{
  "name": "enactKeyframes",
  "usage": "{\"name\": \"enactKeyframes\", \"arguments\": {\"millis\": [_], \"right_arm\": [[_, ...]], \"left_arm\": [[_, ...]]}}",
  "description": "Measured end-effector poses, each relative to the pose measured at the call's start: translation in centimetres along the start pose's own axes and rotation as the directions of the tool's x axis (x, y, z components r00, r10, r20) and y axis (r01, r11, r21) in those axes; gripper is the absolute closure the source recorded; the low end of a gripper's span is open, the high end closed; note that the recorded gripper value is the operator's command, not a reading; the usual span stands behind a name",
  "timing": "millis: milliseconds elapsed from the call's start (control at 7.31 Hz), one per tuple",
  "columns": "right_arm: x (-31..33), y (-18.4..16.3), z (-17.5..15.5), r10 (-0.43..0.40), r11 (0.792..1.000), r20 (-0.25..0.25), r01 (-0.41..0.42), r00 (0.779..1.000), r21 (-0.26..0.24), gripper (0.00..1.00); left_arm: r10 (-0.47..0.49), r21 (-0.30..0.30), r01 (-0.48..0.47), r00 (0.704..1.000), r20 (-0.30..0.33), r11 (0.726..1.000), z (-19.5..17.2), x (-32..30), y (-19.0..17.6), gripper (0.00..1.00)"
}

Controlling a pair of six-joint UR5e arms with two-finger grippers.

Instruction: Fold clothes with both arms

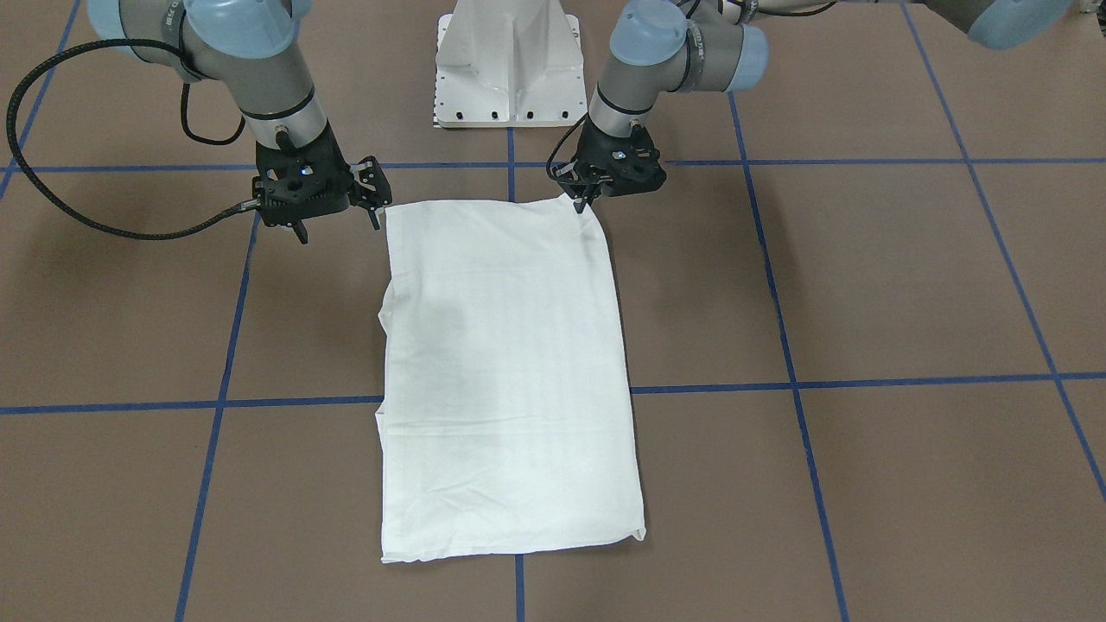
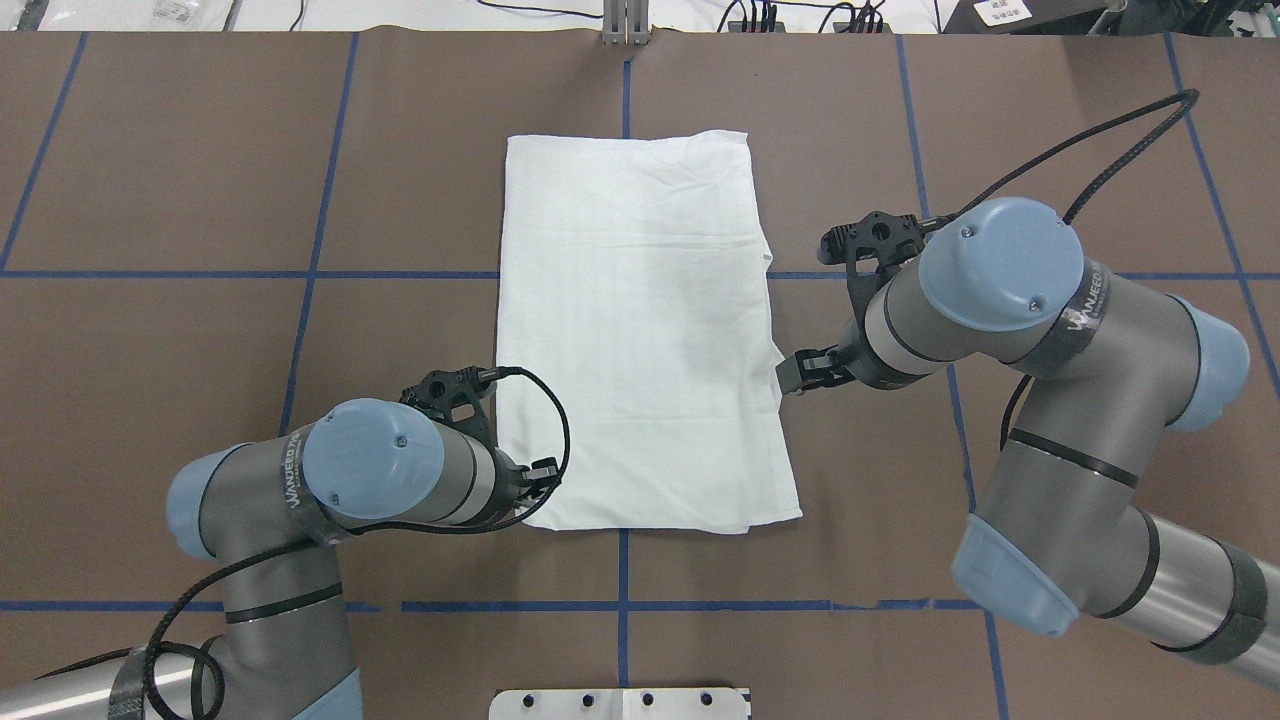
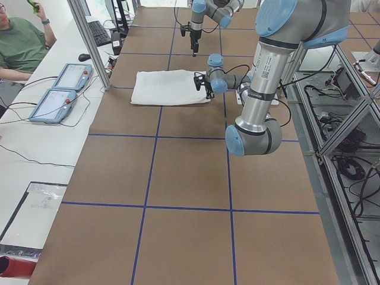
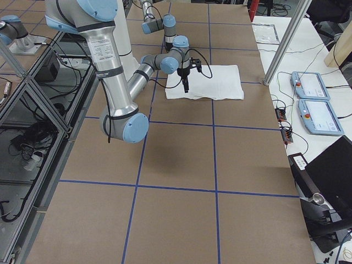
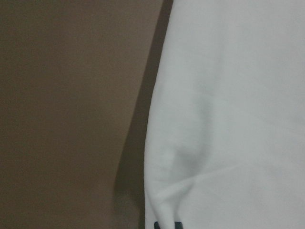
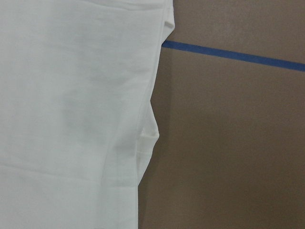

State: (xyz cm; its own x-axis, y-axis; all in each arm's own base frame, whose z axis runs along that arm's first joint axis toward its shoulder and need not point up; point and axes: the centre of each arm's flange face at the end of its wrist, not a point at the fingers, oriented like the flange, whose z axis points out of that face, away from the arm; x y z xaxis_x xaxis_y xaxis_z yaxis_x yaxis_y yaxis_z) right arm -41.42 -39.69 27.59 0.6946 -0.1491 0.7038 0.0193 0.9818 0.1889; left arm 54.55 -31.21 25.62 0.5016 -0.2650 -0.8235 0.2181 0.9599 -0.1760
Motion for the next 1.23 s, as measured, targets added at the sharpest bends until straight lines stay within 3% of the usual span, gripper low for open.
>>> {"name": "enactKeyframes", "arguments": {"millis": [273, 547, 957, 1231], "right_arm": [[-3.5, 2.8, 1.4, 0.179, 0.984, 0.008, -0.179, 0.984, -0.019, 0.00], [-7.3, 6.1, 3.4, 0.392, 0.920, -0.004, -0.392, 0.920, -0.016, 0.00], [-9.2, 8.5, 5.4, 0.589, 0.807, -0.039, -0.590, 0.807, -0.028, 0.00], [-9.2, 9.1, 7.1, 0.631, 0.773, -0.076, -0.634, 0.772, -0.026, 0.00]], "left_arm": [[0.005, -0.006, -0.005, 1.000, -0.025, 1.000, -1.3, 0.5, 0.3, 1.00], [0.006, -0.013, -0.007, 0.999, -0.032, 1.000, -1.6, 0.7, 0.4, 1.00], [0.007, -0.015, -0.008, 0.999, -0.033, 1.000, -1.6, 0.7, 0.4, 1.00], [0.008, -0.016, -0.009, 0.999, -0.033, 1.000, -1.6, 0.7, 0.5, 1.00]]}}
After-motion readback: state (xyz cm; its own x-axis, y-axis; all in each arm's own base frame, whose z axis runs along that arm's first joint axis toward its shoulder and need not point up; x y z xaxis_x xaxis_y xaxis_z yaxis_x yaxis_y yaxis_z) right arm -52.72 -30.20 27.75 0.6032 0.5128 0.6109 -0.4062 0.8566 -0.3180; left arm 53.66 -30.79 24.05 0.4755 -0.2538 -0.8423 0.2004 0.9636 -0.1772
